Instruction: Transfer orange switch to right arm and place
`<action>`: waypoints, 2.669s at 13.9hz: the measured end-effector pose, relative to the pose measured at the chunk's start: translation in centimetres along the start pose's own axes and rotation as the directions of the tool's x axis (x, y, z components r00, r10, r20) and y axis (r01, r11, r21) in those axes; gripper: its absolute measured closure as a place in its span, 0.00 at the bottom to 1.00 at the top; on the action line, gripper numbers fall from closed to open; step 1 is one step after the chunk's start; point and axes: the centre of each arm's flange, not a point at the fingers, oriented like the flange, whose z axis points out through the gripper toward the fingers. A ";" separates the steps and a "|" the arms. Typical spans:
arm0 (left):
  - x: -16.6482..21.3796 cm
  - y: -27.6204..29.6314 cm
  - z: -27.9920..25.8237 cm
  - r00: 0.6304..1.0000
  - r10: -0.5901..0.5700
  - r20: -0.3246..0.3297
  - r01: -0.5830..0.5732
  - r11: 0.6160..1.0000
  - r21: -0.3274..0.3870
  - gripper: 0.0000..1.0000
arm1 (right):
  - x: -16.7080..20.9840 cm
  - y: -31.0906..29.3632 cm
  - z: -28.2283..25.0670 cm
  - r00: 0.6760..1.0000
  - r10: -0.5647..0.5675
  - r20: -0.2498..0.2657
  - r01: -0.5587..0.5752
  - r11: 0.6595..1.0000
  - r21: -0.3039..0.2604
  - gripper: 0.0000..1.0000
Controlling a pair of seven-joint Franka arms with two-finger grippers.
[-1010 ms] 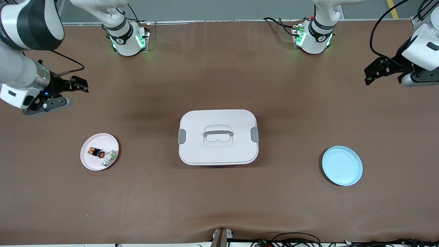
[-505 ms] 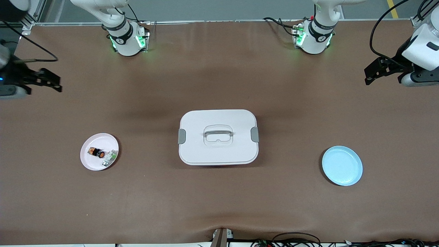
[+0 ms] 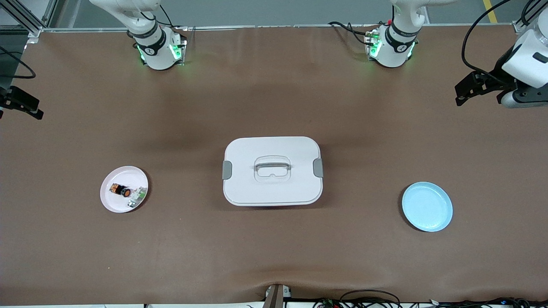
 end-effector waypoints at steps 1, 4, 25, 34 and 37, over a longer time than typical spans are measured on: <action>0.0 0.0 0.0 1.000 0.000 0.000 0.000 1.000 0.000 0.00 | 0.2 -0.1 0.2 1.000 -0.003 0.002 0.003 1.000 0.000 0.00; 0.0 -0.2 0.0 1.000 -0.003 0.000 0.003 1.000 0.000 0.00 | 0.1 -0.7 0.8 1.000 -0.012 -0.005 0.012 1.000 0.001 0.00; -0.3 -0.9 -1.4 1.000 -0.016 -0.012 0.016 1.000 -0.002 0.00 | -4.5 -2.3 -0.4 0.999 -0.020 0.033 0.018 0.998 0.065 0.00; -0.3 -0.9 -1.5 1.000 0.010 -0.013 -0.010 1.000 -0.005 0.00 | -4.5 -2.3 -0.4 0.999 -0.020 0.033 0.018 0.998 0.065 0.00; -0.3 -0.6 -1.5 1.000 0.012 -0.010 -0.013 1.000 -0.020 0.00 | -4.7 -2.3 -0.4 0.999 -0.021 0.048 0.018 0.998 0.067 0.00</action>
